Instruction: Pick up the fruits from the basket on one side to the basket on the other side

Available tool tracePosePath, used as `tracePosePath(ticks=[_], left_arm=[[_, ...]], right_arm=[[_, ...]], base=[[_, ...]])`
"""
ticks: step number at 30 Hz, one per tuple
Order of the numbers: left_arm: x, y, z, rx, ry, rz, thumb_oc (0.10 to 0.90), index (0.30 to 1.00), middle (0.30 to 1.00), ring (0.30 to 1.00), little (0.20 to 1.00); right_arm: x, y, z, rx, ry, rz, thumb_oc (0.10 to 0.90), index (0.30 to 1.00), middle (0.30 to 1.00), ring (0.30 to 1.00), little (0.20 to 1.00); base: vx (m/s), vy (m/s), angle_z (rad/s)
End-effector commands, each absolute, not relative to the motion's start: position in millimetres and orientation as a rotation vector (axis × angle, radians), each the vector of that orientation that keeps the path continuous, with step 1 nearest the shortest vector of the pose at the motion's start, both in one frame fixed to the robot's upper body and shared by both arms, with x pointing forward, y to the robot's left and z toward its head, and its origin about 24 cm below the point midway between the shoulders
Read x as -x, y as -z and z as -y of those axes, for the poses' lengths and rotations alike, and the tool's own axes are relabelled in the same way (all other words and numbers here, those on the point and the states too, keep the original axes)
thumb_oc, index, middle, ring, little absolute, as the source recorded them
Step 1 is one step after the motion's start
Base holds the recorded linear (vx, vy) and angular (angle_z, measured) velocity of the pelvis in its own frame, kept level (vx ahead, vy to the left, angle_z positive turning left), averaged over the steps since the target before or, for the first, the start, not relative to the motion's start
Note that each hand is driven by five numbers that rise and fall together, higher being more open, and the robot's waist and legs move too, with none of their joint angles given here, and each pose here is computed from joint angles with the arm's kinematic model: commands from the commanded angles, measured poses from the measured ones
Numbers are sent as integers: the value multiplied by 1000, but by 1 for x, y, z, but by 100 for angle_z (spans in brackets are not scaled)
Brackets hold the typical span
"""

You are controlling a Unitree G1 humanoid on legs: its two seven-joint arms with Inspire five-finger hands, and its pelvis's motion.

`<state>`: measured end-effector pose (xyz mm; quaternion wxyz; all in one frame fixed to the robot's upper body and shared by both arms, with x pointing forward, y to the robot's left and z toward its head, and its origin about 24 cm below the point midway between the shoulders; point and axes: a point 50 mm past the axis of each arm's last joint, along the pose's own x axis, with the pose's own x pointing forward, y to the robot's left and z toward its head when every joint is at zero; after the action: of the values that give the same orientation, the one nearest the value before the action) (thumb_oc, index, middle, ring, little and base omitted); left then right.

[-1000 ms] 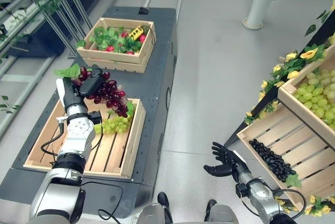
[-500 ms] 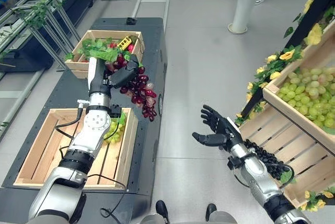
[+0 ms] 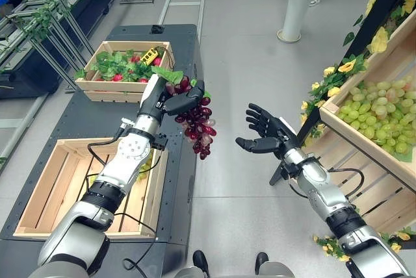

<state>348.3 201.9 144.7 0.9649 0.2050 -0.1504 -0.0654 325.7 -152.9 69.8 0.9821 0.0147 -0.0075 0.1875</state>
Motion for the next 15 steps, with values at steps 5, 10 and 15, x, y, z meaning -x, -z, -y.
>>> tracePosePath(ticks=[5, 10, 15], left_arm=[[-364, -228, -162, -257, 230, 609, 400, 300, 300, 300, 300], [-363, -227, -145, -212, 287, 613, 400, 300, 300, 300, 300], [-360, -224, -137, -163, 327, 610, 400, 300, 300, 300, 300]], right_arm=[[-347, -107, 126, -270, -419, 97, 800, 900, 900, 900, 900], [-350, -101, 111, -359, -459, 34, 800, 900, 900, 900, 900], [-347, -91, 97, -406, -508, -35, 800, 900, 900, 900, 900]], base=[[16, -20, -7], [10, -12, -3], [0, 0, 0]])
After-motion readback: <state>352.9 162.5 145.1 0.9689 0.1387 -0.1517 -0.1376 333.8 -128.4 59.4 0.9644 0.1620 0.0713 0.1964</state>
